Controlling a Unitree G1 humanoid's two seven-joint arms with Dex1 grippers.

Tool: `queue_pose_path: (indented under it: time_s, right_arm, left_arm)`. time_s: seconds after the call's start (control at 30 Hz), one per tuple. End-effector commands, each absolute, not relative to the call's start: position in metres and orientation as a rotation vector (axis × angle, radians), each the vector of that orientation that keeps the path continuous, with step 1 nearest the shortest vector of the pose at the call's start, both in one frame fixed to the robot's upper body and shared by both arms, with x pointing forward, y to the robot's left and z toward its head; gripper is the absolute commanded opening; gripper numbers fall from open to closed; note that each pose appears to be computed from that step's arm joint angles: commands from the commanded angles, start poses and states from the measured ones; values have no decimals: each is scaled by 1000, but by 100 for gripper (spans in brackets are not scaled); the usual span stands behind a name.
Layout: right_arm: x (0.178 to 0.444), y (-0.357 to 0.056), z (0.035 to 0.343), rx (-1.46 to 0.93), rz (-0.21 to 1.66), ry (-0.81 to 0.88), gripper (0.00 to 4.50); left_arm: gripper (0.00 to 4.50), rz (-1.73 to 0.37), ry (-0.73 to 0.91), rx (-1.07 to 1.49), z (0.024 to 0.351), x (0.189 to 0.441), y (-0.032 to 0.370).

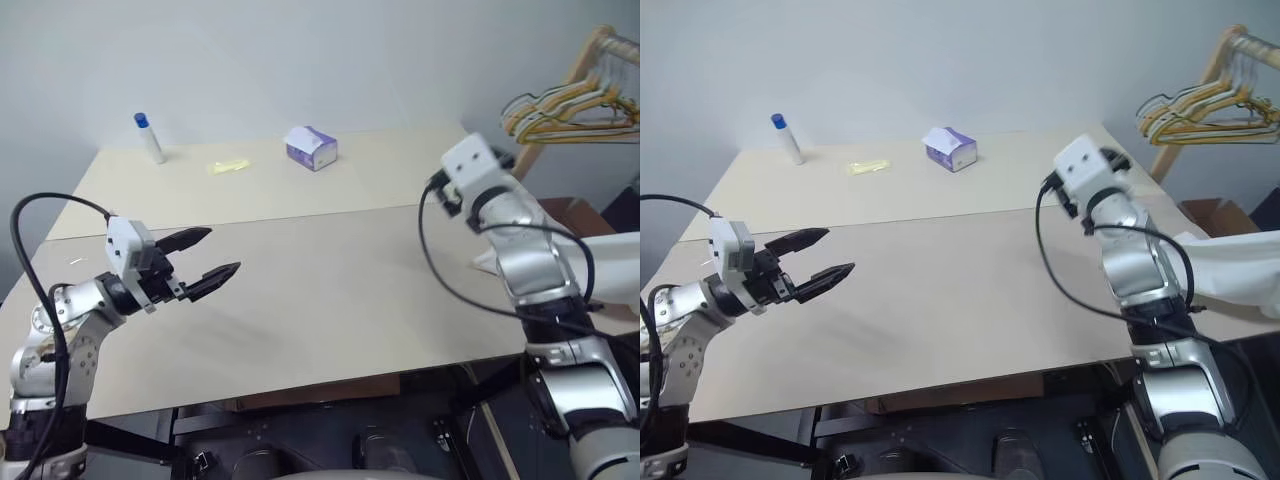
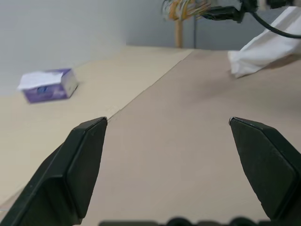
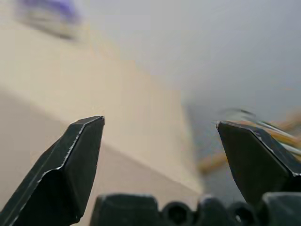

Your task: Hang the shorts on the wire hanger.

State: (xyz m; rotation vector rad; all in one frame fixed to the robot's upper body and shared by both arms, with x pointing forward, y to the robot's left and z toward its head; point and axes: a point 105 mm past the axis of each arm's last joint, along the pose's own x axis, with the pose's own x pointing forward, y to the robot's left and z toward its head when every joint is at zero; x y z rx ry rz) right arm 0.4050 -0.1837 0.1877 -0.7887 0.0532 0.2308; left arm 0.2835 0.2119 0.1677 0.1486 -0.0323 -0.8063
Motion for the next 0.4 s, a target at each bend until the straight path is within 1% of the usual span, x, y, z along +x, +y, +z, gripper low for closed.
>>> queue_pose_path:
  time_s: [0.03, 0.13, 0.2, 0.4]
  right_arm:
    - [388, -158, 186, -854, 425, 8, 446]
    - [377, -149, 170, -912, 539, 32, 446]
    - [374, -146, 163, -942, 582, 39, 446]
    - [375, -141, 160, -958, 595, 33, 446]
  left_arm:
    - [450, -780, -53, 183, 175, 278, 213]
    - [450, -764, -17, 199, 164, 275, 214]
    - [450, -756, -12, 203, 161, 274, 214]
    - [450, -759, -20, 212, 161, 276, 212]
